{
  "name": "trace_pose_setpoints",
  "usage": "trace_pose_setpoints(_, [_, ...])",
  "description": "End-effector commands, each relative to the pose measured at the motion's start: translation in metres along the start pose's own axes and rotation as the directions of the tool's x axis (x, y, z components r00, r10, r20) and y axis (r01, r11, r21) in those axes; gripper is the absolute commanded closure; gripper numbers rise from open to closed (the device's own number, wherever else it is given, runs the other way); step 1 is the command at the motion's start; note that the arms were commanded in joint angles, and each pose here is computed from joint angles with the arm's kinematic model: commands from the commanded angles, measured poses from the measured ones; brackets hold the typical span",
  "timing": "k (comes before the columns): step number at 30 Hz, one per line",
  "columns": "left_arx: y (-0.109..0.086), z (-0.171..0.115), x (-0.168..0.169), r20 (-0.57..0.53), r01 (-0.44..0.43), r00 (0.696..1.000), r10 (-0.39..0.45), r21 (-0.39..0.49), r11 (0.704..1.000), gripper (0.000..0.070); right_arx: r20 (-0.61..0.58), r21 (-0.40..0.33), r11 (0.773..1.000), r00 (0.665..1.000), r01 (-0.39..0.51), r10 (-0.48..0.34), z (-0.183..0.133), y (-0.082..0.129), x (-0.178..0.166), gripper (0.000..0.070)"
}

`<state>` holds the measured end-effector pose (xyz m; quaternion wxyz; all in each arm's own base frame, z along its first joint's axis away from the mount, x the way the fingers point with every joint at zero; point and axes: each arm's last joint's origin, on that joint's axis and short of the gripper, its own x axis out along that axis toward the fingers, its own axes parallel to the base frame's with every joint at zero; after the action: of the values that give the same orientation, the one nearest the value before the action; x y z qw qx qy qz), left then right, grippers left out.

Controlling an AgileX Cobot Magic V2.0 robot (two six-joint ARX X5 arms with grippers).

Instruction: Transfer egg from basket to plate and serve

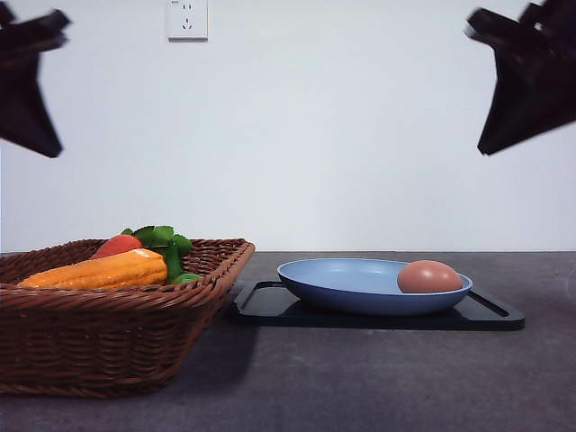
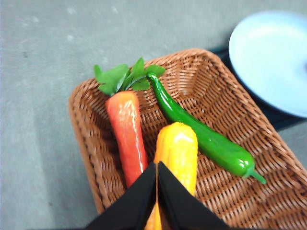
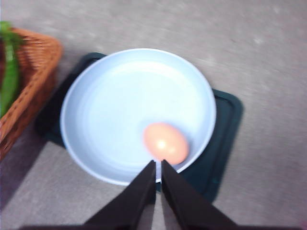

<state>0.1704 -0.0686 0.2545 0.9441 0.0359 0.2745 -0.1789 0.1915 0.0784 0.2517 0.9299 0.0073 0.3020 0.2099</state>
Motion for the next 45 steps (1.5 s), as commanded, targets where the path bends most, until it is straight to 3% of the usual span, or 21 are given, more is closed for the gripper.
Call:
trace_pose_setpoints(1, [-0.002, -0.007, -0.009, 0.067, 0.02, 0.998, -0.015, -0.066, 0.998, 0.07, 0.04, -0.021, 1.0, 0.999, -0.011, 0.012, -0.014, 0.002, 0.001, 0.07])
trace_pose_setpoints(7, [-0.003, -0.028, -0.043, 0.237, 0.069, 0.971, -0.038, -0.122, 0.99, 0.07, 0.182, -0.058, 0.996, 0.981, -0.062, 0.071, -0.049, 0.006, -0.002, 0.07])
trace_pose_setpoints(14, [-0.002, -0.025, -0.064, 0.365, 0.093, 0.93, -0.043, -0.121, 0.988, 0.07, 0.233, -0.055, 0.996, 0.969, -0.069, 0.08, -0.047, 0.006, -0.004, 0.07])
trace_pose_setpoints(26, [-0.002, -0.023, -0.066, 0.387, 0.097, 0.921, -0.044, -0.119, 0.988, 0.07, 0.237, -0.055, 0.996, 0.968, -0.069, 0.08, -0.046, 0.006, -0.004, 0.07])
trace_pose_setpoints(29, [-0.001, -0.027, -0.077, 0.421, 0.092, 0.906, -0.034, -0.118, 0.989, 0.07, 0.237, -0.055, 0.996, 0.968, -0.069, 0.081, -0.046, 0.006, -0.004, 0.07])
trace_pose_setpoints(33, [0.004, -0.033, -0.101, 0.523, 0.015, 0.852, 0.012, -0.048, 0.999, 0.07, 0.237, -0.055, 0.996, 0.968, -0.069, 0.08, -0.046, 0.006, -0.004, 0.07])
trace_pose_setpoints(38, [0.013, -0.051, -0.112, 0.603, -0.176, 0.78, 0.165, -0.041, 0.984, 0.07, 0.238, -0.055, 0.996, 0.968, -0.069, 0.08, -0.046, 0.006, -0.004, 0.07])
trace_pose_setpoints(41, [0.019, -0.065, -0.105, 0.593, -0.265, 0.763, 0.257, -0.076, 0.961, 0.07, 0.238, -0.055, 0.996, 0.968, -0.069, 0.08, -0.046, 0.006, -0.004, 0.07])
trace_pose_setpoints(45, [0.029, -0.081, -0.087, 0.526, -0.341, 0.773, 0.355, -0.128, 0.931, 0.07, 0.238, -0.055, 0.996, 0.968, -0.069, 0.08, -0.046, 0.007, -0.004, 0.07])
